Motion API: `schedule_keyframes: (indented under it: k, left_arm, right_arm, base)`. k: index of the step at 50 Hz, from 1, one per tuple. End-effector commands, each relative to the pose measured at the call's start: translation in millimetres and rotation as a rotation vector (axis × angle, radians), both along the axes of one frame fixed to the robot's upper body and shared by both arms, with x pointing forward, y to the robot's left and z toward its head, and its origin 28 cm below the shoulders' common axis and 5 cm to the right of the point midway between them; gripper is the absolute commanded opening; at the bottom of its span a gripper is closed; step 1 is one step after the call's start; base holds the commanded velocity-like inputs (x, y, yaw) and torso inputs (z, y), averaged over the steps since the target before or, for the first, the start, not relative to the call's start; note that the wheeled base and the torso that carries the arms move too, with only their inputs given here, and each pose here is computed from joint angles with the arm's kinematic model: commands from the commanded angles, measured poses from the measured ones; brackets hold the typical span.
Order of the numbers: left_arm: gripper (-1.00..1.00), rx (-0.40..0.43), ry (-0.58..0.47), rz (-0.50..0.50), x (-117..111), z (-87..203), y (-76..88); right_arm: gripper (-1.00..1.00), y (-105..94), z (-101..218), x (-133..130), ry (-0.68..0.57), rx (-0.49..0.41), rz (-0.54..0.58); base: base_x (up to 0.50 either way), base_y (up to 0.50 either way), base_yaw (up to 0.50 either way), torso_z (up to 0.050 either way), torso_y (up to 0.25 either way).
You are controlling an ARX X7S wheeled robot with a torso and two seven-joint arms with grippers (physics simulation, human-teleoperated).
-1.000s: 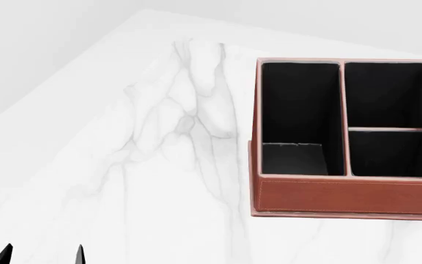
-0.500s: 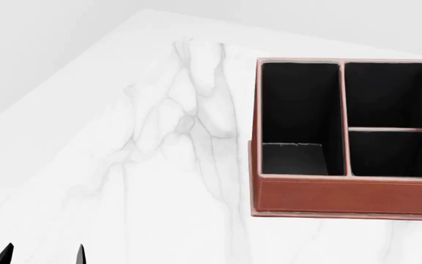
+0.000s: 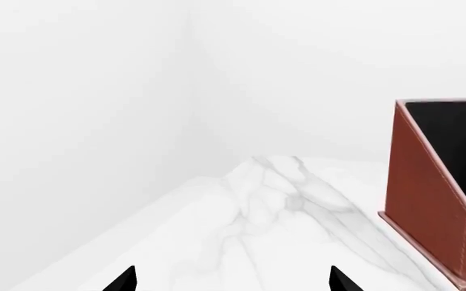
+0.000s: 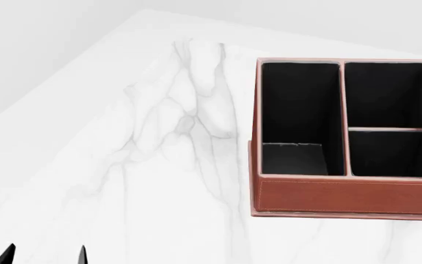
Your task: Pick up the book and place it in the left compartment of the caddy.
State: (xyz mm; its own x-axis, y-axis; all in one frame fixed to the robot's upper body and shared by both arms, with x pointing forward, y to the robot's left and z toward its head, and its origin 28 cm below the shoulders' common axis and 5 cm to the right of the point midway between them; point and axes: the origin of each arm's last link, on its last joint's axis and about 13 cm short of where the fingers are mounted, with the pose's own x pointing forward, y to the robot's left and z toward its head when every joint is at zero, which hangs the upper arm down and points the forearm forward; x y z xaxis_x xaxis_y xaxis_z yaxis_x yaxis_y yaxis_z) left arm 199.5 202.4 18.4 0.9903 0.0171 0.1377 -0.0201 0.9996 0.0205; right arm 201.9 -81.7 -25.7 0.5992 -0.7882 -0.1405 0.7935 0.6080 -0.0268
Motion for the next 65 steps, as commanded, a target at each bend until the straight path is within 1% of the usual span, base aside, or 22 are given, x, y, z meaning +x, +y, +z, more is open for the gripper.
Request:
schedule_keyframes:
  k: [1, 6, 8, 9, 16, 18, 23, 28, 36, 41, 43, 46, 49, 50, 52, 54, 55, 56, 60, 62, 63, 65]
  left_arm:
    - [1.00, 0.006, 0.002, -0.005, -1, -1, -0.3]
    - [1.00, 0.008, 0.002, -0.007, -1, -1, -0.6]
    - [1.00, 0.008, 0.002, -0.007, -1, -1, -0.6]
    - [1.00, 0.007, 0.003, -0.008, -1, -1, -0.8]
    - [1.00, 0.011, 0.004, -0.010, -1, -1, -1.1]
    - [1.00, 0.010, 0.005, -0.010, -1, -1, -1.2]
    - [1.00, 0.010, 0.004, -0.008, 0, 0, -1.0]
    - [1.00, 0.007, 0.002, -0.006, 0, 1, -0.9]
    - [1.00, 0.004, -0.001, -0.005, 0, 2, -0.7]
    - [1.00, 0.004, -0.003, -0.006, -1, 3, -0.8]
    - [1.00, 0.003, -0.003, -0.006, -1, 3, -0.6]
    - [1.00, 0.000, -0.005, -0.004, -1, 4, -0.2]
    - [1.00, 0.002, -0.006, -0.006, -1, 3, -0.6]
    - [1.00, 0.001, -0.006, -0.005, -1, 3, -0.5]
    - [1.00, 0.001, -0.006, -0.004, -1, 3, -0.5]
    - [1.00, 0.001, -0.006, -0.005, -1, 3, -0.6]
    - [1.00, 0.001, -0.006, -0.005, -1, 3, -0.7]
    - [1.00, 0.001, -0.006, -0.005, -2, 3, -0.7]
    - [1.00, 0.000, -0.006, -0.006, -1, 3, -0.8]
    - [1.00, 0.001, -0.005, -0.007, -1, 2, -1.1]
    - [1.00, 0.002, -0.005, -0.007, -2, 2, -1.3]
    - [1.00, 0.001, -0.005, -0.009, -2, 2, -1.3]
  right_arm:
    - [-1.00, 1.9, 8, -3, -0.042, -0.080, -0.018]
    - [-1.00, 0.5, 28, -8, -0.121, -0.164, -0.047]
    - [-1.00, -0.7, 35, -10, -0.149, -0.181, -0.047]
    - [-1.00, -1.1, 40, -11, -0.170, -0.196, -0.026]
    - [-1.00, -8.6, 55, -14, -0.211, -0.211, -0.030]
    - [-1.00, -11.9, 61, -15, -0.225, -0.231, -0.042]
    - [-1.00, -15.5, 72, -15, -0.247, -0.248, -0.042]
    - [-1.00, -18.8, 91, -15, -0.298, -0.285, -0.032]
    - [-1.00, -25.1, 109, -15, -0.319, -0.298, 0.010]
    - [-1.00, -29.0, 120, -15, -0.339, -0.314, 0.078]
    - [-1.00, -29.7, 122, -16, -0.341, -0.317, 0.083]
    - [-1.00, -31.9, 130, -16, -0.366, -0.324, 0.134]
    - [-1.00, -32.9, 143, -16, -0.401, -0.319, 0.176]
    - [-1.00, -33.4, 146, -17, -0.422, -0.305, 0.193]
    - [-1.00, -34.0, 151, -19, -0.443, -0.316, 0.224]
    - [-1.00, -34.0, 157, -22, -0.504, -0.319, 0.290]
    - [-1.00, -34.3, 159, -23, -0.515, -0.322, 0.308]
    - [-1.00, -34.7, 162, -23, -0.508, -0.326, 0.308]
    - [-1.00, -34.4, 174, -21, -0.513, -0.342, 0.387]
    - [-1.00, -34.5, 177, -20, -0.511, -0.344, 0.405]
    - [-1.00, -34.1, 179, -20, -0.523, -0.353, 0.456]
    - [-1.00, -33.7, 182, -20, -0.520, -0.364, 0.485]
  base:
    - [0.00, 0.00, 0.00, 0.000, 0.000]
    - [0.00, 0.00, 0.00, 0.000, 0.002]
    - [0.00, 0.00, 0.00, 0.000, 0.000]
    - [0.00, 0.00, 0.00, 0.000, 0.000]
    - [0.00, 0.00, 0.00, 0.000, 0.001]
    - [0.00, 0.00, 0.00, 0.000, 0.000]
    - [0.00, 0.00, 0.00, 0.000, 0.002]
    - [0.00, 0.00, 0.00, 0.000, 0.000]
    - [0.00, 0.00, 0.00, 0.000, 0.001]
    - [0.00, 0.00, 0.00, 0.000, 0.000]
    - [0.00, 0.00, 0.00, 0.000, 0.000]
    - [0.00, 0.00, 0.00, 0.000, 0.003]
    - [0.00, 0.00, 0.00, 0.000, 0.000]
    - [0.00, 0.00, 0.00, 0.000, 0.000]
    - [0.00, 0.00, 0.00, 0.000, 0.000]
    - [0.00, 0.00, 0.00, 0.000, 0.005]
    - [0.00, 0.00, 0.00, 0.000, 0.000]
    - [0.00, 0.00, 0.00, 0.000, 0.000]
    - [0.00, 0.00, 0.00, 0.000, 0.000]
    - [0.00, 0.00, 0.00, 0.000, 0.000]
    - [0.00, 0.00, 0.00, 0.000, 0.010]
    - [0.00, 0.00, 0.00, 0.000, 0.000]
